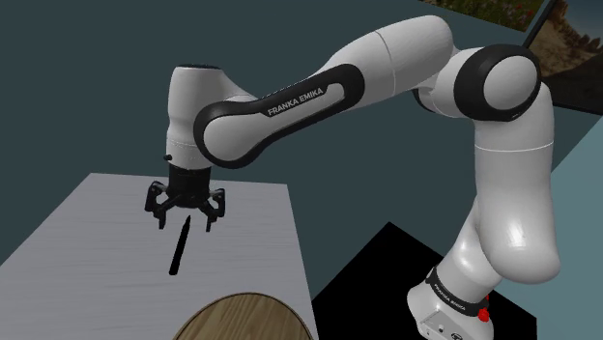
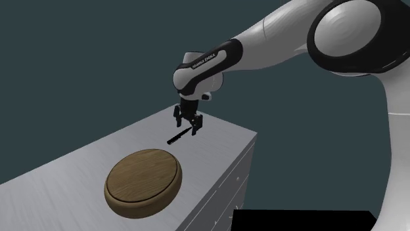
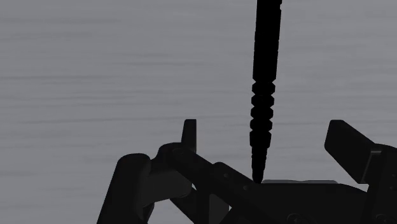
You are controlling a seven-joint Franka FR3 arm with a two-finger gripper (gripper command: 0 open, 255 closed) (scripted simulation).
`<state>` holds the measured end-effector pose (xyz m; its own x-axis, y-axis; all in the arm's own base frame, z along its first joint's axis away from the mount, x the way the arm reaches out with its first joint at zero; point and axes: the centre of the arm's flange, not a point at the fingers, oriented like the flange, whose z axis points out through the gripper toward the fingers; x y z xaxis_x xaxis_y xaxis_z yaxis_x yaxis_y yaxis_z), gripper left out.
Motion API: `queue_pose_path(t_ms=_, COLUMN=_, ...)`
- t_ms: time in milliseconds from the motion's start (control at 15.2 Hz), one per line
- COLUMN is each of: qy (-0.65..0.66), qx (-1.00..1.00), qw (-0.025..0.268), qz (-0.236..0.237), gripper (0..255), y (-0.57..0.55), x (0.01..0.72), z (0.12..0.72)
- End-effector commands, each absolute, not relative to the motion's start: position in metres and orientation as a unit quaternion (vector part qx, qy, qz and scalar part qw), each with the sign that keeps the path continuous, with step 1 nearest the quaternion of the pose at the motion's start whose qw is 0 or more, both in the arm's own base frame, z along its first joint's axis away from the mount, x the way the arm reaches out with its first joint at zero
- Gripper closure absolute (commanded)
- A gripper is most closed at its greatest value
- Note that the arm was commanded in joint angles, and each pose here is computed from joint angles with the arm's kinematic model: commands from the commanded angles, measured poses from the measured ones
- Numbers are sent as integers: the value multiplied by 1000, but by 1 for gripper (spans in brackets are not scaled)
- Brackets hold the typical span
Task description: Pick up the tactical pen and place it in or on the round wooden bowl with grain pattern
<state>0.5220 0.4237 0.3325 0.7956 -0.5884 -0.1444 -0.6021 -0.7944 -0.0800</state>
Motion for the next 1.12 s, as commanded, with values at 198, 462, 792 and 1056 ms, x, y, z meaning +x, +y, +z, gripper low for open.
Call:
queue_pose_path(t_ms=198, qy=315, qx=-946, qw=61, qz=56, gripper=0, y=424, x=522, z=331)
queue_pose_path(t_ms=462, qy=315, qx=-946, qw=61, qz=56, gripper=255, y=424, x=522, z=331)
queue_pose_path(t_ms=792, qy=315, qx=-946, qw=61, qz=56, gripper=255, y=423, x=522, z=331)
queue_pose_path(t_ms=1056, qy=315, qx=-946, qw=61, qz=56, gripper=255, y=424, x=522, z=336)
